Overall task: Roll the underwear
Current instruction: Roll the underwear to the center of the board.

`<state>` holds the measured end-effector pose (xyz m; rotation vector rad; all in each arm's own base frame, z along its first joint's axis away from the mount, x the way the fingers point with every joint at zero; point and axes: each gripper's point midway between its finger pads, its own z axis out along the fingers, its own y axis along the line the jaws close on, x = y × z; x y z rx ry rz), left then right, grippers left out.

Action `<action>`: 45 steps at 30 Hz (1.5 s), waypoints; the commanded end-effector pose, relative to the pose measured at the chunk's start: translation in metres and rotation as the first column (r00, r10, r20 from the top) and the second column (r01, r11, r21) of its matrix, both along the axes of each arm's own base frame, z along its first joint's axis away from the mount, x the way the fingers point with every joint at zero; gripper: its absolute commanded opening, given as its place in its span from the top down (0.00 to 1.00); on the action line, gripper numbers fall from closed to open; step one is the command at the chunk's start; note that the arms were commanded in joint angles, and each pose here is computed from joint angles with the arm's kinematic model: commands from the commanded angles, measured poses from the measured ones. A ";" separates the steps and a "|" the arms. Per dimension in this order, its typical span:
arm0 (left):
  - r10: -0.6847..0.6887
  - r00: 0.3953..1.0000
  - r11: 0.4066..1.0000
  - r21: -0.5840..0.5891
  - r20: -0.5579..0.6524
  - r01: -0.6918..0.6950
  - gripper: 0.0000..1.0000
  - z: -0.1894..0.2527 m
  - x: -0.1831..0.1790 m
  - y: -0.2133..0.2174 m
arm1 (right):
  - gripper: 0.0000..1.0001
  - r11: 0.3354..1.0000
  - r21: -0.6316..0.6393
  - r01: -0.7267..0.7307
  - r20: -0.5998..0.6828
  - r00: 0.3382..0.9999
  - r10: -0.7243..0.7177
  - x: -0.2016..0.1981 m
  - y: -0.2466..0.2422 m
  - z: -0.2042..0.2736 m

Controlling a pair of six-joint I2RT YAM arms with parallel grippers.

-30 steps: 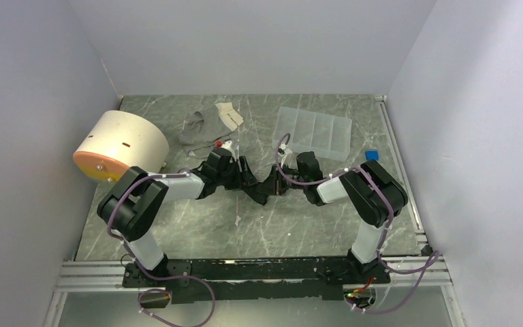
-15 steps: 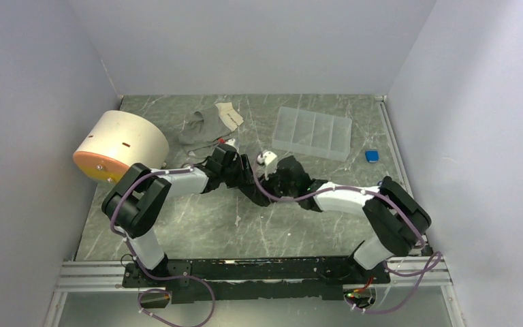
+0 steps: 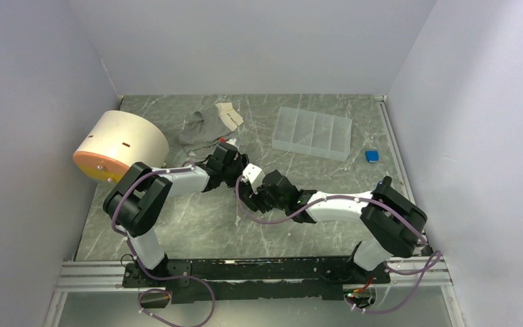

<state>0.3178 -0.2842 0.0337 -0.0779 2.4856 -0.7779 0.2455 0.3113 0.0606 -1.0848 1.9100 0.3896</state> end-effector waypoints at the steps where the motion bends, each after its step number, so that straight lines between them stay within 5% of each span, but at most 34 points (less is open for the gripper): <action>1: -0.008 0.998 0.998 0.069 -0.058 0.012 0.43 -0.020 -0.012 0.010 | 0.55 0.999 0.017 0.049 -0.040 0.998 -0.048 0.009 0.007 -0.008; 9: -0.009 1.000 0.996 0.092 -0.009 0.010 0.33 0.001 -0.006 0.015 | 0.87 0.973 0.207 0.105 -0.295 0.955 -0.040 0.002 0.002 -0.022; 14: 0.015 0.999 0.997 0.069 0.044 -0.018 0.22 0.030 0.006 0.020 | 0.92 0.935 0.331 0.126 -0.425 0.905 0.029 -0.002 -0.008 -0.023; 20: 0.042 0.992 0.999 -0.002 0.120 -0.042 0.10 0.068 0.011 0.026 | 0.94 0.922 0.340 0.185 -0.518 0.855 0.019 -0.004 -0.016 -0.040; 30: -0.008 0.995 0.993 -0.117 0.100 0.020 0.19 0.065 -0.021 0.018 | 0.95 0.879 0.313 0.360 -0.618 0.780 -0.099 0.005 -0.039 -0.061; 45: -0.053 0.999 0.998 0.021 0.014 0.052 0.26 0.015 -0.021 -0.004 | 0.92 0.851 0.315 0.420 -0.649 0.750 -0.129 0.006 -0.049 -0.061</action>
